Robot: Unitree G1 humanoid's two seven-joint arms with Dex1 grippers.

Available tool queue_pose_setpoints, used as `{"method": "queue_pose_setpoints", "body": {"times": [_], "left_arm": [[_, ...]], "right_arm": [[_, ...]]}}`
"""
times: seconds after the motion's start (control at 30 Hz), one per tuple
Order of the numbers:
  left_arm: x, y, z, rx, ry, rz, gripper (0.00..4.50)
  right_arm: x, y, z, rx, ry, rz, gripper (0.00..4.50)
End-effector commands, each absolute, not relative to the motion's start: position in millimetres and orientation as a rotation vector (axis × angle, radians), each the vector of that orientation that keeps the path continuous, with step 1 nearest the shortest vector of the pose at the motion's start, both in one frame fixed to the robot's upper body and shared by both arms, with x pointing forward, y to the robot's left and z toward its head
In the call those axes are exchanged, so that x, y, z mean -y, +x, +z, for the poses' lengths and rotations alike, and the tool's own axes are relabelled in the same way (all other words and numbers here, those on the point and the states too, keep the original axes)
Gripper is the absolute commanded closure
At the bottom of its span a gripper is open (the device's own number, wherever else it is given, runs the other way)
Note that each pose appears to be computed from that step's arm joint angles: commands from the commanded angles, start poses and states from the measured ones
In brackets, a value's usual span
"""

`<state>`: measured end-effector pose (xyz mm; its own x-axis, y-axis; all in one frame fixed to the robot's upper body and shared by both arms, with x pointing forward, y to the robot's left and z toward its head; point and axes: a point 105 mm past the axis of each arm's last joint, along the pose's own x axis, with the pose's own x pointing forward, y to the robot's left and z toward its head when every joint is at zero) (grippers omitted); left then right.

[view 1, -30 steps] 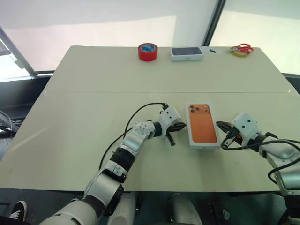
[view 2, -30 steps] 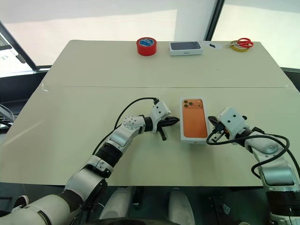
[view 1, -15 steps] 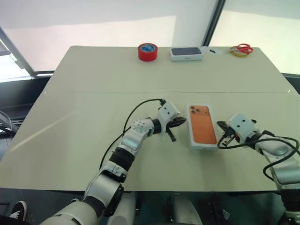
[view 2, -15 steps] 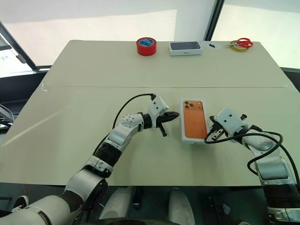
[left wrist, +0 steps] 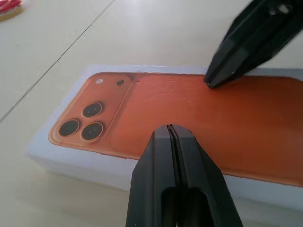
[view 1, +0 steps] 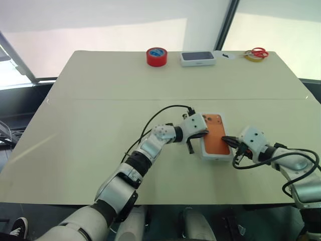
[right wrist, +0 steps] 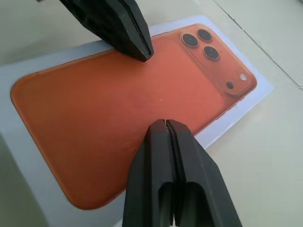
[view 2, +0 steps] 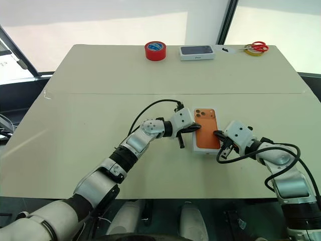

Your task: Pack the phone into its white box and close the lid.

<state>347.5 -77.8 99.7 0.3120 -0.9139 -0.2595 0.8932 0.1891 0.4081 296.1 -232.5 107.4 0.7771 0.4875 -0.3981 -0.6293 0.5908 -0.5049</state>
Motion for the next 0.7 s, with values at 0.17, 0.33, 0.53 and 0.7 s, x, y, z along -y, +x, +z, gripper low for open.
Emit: {"method": "queue_pose_setpoints", "body": {"times": [0.17, 0.33, 0.53, 0.7], "left_arm": [[37.0, 361.8, 120.1, 0.04, 0.301, -1.217, 2.55], [-30.9, 366.8, 140.7, 0.034, 0.252, -1.155, 0.01], [-115.6, 331.0, 150.0, -0.029, 0.365, -1.134, 0.01], [-167.8, 312.9, 157.1, -0.068, 0.36, -1.01, 0.01]], "right_arm": [[232.7, 303.8, 132.4, -0.166, -0.52, 0.66, 2.01], [235.8, 302.2, 157.3, -0.09, -0.47, 0.699, 0.0], [257.3, 281.0, 163.7, -0.152, -0.423, 0.784, 0.0], [286.4, 270.0, 160.0, -0.215, -0.455, 0.763, 0.0]]}}
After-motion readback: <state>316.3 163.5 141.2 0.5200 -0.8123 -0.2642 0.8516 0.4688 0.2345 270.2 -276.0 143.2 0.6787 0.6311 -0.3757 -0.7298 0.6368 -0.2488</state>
